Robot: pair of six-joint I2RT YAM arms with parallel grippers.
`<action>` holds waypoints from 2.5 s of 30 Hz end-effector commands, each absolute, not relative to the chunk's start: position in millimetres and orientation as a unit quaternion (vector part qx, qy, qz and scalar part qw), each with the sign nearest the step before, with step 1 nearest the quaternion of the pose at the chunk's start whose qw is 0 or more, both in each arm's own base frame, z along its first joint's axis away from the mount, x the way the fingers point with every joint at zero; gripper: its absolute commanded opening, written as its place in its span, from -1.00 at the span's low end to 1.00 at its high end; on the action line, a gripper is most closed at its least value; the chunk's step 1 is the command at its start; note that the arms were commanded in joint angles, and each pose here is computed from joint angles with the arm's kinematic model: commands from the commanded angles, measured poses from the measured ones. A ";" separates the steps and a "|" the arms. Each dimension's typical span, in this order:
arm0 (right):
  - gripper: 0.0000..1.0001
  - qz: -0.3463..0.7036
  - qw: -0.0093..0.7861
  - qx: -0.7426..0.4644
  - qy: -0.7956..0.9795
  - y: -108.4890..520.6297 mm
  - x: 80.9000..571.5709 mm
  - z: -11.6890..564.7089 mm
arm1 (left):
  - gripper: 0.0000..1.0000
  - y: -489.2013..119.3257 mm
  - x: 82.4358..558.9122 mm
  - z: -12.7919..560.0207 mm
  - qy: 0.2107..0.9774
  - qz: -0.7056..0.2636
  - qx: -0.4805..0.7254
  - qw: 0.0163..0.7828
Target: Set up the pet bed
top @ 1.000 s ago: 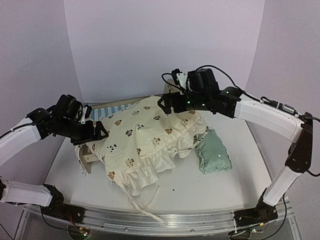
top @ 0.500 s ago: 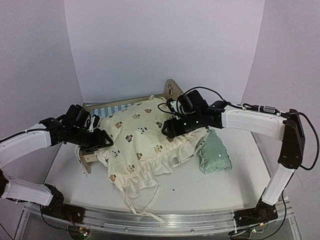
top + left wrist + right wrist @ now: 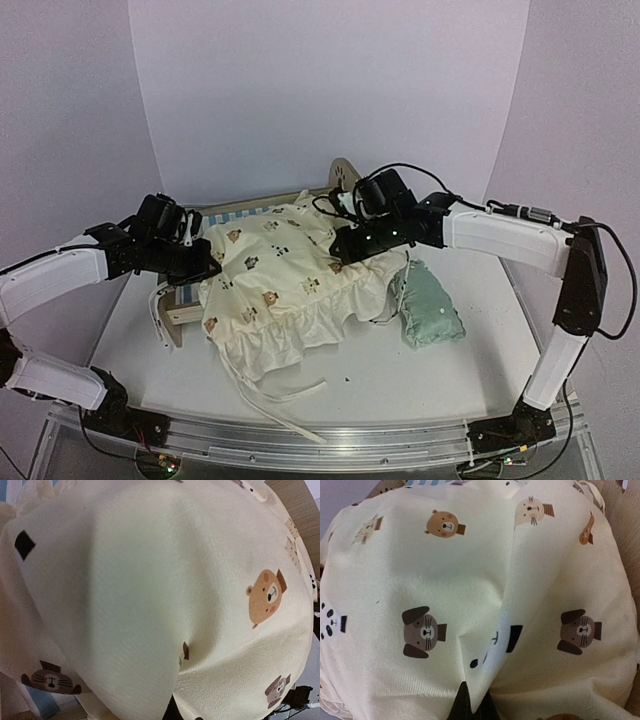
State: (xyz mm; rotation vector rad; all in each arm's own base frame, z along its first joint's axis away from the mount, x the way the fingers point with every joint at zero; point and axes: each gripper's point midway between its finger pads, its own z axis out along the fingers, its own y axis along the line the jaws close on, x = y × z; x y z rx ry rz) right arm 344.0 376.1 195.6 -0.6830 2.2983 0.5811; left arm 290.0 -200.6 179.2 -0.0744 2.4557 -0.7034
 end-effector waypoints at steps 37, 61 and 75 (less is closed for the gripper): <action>-1.00 0.228 0.477 -0.295 0.796 452.5 422.2 220.7 | -1.00 -152.3 466.7 283.1 0.845 -0.048 -0.021 0.532; 0.27 0.158 0.486 -0.227 0.829 406.7 431.5 232.5 | 0.48 -99.7 431.4 223.9 0.908 0.037 -0.125 0.398; 0.96 0.230 0.427 -0.256 0.836 391.2 373.3 262.9 | 0.99 -106.0 371.1 226.1 0.930 -0.006 -0.097 0.355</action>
